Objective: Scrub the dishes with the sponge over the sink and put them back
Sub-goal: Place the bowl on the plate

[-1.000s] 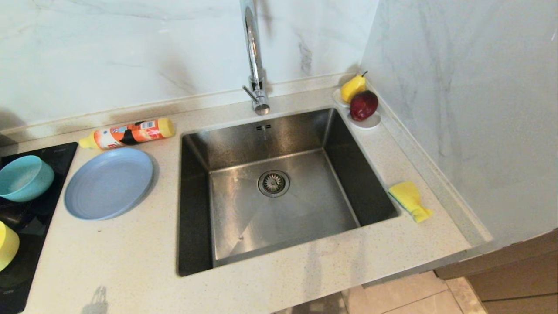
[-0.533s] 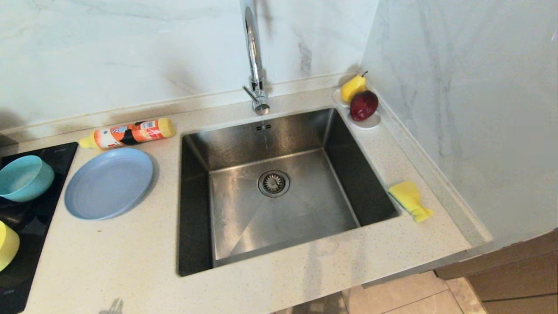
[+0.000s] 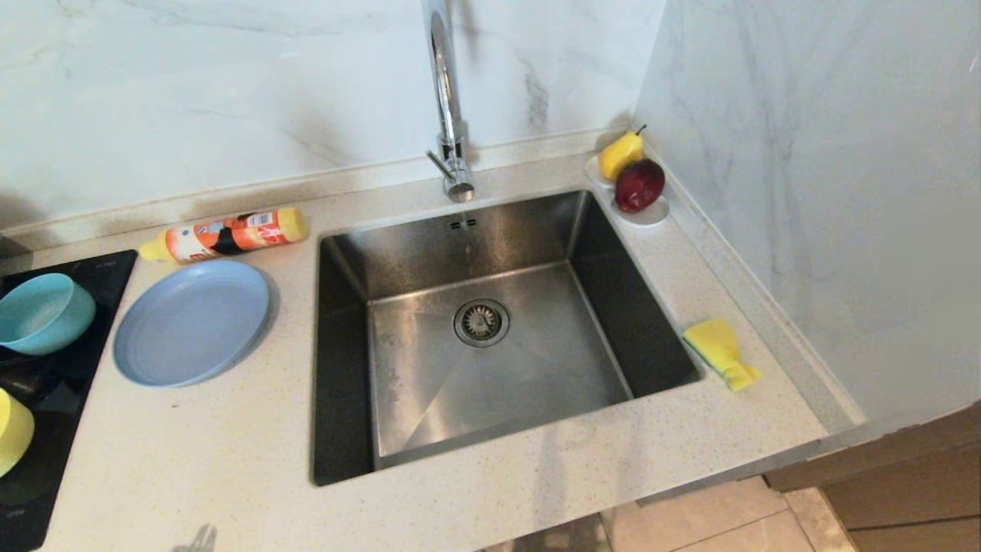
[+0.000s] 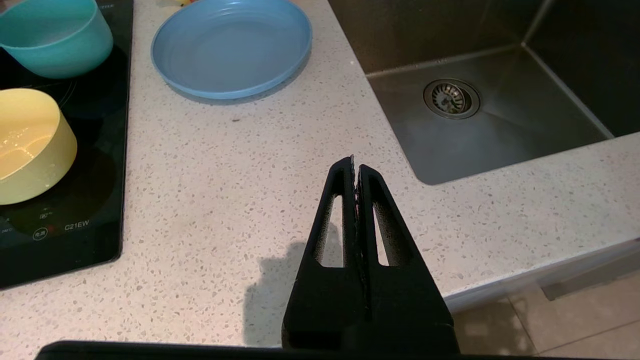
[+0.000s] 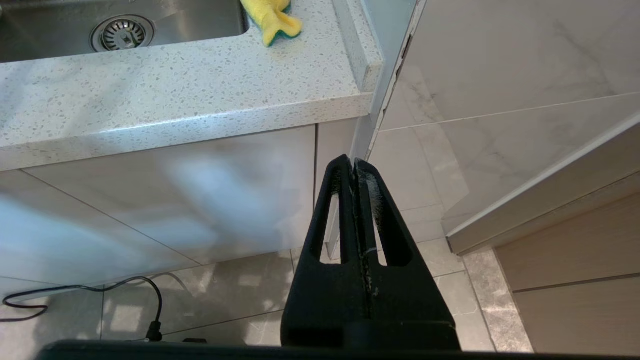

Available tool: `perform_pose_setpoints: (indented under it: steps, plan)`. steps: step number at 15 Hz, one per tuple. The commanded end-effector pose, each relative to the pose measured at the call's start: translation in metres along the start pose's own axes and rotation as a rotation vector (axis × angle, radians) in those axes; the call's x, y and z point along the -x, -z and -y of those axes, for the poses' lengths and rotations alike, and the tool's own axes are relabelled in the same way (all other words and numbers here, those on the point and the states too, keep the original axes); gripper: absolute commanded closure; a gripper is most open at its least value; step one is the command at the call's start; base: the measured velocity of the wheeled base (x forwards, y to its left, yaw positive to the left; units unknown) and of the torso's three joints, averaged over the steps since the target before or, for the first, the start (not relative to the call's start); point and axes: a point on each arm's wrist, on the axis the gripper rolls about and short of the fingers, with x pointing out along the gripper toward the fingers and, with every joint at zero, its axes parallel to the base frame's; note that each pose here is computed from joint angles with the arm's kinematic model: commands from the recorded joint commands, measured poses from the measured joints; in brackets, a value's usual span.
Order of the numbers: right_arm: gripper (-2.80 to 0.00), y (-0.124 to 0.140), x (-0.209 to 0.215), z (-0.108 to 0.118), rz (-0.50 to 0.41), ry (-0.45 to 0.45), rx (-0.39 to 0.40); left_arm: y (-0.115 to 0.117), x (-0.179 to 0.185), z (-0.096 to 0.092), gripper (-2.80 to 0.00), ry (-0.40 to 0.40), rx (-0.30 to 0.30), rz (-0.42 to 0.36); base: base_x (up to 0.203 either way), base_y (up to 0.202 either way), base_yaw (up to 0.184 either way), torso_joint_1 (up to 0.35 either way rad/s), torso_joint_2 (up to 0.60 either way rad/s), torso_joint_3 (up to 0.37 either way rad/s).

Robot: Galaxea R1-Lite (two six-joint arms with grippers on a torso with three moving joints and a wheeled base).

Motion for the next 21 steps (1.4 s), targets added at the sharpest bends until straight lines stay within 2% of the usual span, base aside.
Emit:
perform_pose_setpoints:
  steps: [1,21]
  plan:
    - [0.00,0.0000,-0.0001,0.0000,-0.002,0.000,0.000,0.0111,-0.0022,0.0006,0.00,0.002,0.001,-0.040,0.000,0.000,0.000,0.000,0.00,0.000]
    - [0.00,0.0000,-0.0001,0.0000,-0.002,0.000,0.000,0.0111,-0.0022,0.0006,0.00,0.002,0.002,-0.040,0.000,0.000,0.000,0.000,0.00,0.000]
